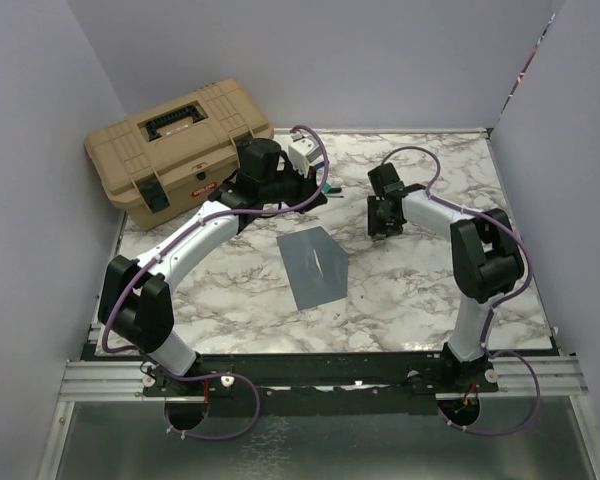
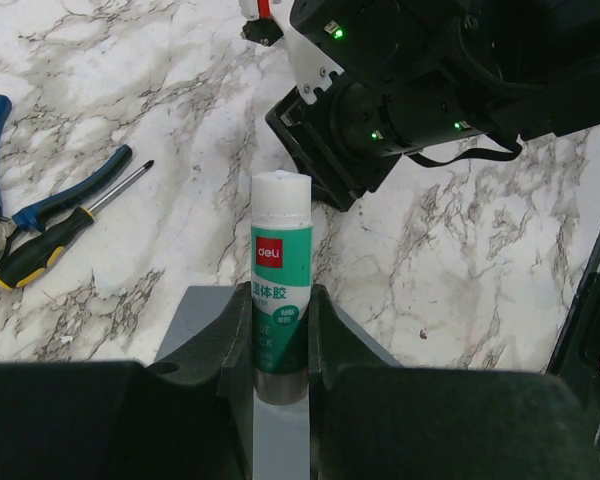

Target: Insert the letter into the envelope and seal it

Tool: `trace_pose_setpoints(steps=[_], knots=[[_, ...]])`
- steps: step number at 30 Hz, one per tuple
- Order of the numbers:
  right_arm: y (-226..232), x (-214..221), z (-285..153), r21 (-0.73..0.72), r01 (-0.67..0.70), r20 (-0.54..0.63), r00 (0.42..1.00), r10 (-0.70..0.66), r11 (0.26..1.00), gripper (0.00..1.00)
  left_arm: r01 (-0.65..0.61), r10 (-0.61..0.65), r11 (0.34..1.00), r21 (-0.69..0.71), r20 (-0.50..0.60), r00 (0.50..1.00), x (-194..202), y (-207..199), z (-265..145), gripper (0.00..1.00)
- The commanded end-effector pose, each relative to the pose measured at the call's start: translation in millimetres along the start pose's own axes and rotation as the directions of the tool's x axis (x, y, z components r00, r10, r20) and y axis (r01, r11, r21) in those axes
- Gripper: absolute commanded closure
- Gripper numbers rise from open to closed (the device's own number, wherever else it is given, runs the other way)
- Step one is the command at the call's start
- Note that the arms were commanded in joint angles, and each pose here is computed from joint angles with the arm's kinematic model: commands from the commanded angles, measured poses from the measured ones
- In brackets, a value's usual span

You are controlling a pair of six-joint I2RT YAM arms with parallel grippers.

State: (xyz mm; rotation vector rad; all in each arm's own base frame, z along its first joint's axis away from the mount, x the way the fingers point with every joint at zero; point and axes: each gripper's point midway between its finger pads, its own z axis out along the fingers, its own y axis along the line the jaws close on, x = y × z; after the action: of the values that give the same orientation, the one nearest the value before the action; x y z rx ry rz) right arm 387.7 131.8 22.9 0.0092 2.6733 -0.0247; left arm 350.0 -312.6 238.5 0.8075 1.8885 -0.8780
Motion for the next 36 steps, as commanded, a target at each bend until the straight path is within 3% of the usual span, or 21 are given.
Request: trace_pose_setpoints(steps=[1, 7, 11, 14, 18, 22, 25, 29, 36], knots=[[10.6, -16.8, -36.8, -0.055, -0.021, 0.033, 0.999, 0.023, 0.998, 0.50, -0.008, 0.009, 1.000, -0.015, 0.039, 0.999, -12.5, -3.5, -7.2, 1.00], [20.0, -61.7, -108.2, -0.169, -0.072, 0.206, 0.973, 0.106, 0.983, 0.41, 0.058, -0.055, 0.998, -0.028, 0.097, 0.994, -29.8, -2.6, -4.2, 1.00], [41.1, -101.3, -173.0, -0.348, -0.042, 0.361, 0.916, 0.176, 0.936, 0.38, 0.094, -0.089, 0.995, -0.018, 0.189, 0.978, -52.7, -6.0, -6.2, 1.00], [71.1, -123.7, -228.6, -0.557, 0.013, 0.425, 0.864, 0.271, 0.830, 0.33, 0.103, -0.106, 0.994, 0.026, 0.286, 0.952, -74.9, -13.7, -9.0, 1.00], [106.8, -142.3, -289.7, -0.775, 0.037, 0.367, 0.839, 0.402, 0.631, 0.28, 0.138, -0.163, 0.986, 0.093, 0.369, 0.915, -93.3, -23.5, -12.3, 1.00], [126.3, -145.9, -313.8, -0.867, 0.053, 0.299, 0.851, 0.432, 0.495, 0.23, 0.182, -0.226, 0.973, 0.143, 0.409, 0.884, -103.7, -28.4, -13.3, 1.00], [136.2, -143.2, -315.3, -0.893, 0.070, 0.272, 0.871, 0.409, 0.444, 0.22, 0.198, -0.261, 0.962, 0.187, 0.423, 0.868, -108.0, -34.1, -14.5, 1.00], [138.6, -142.7, -311.7, -0.892, 0.085, 0.278, 0.878, 0.389, 0.445, 0.31, 0.200, -0.272, 0.958, 0.206, 0.428, 0.862, -109.5, -37.0, -15.7, 1.00], [140.6, -144.4, -314.7, -0.888, 0.140, 0.320, 0.873, 0.368, 0.439, 0.54, 0.191, -0.284, 0.948, 0.256, 0.400, 0.871, -104.1, -46.5, -16.1, 1.00]])
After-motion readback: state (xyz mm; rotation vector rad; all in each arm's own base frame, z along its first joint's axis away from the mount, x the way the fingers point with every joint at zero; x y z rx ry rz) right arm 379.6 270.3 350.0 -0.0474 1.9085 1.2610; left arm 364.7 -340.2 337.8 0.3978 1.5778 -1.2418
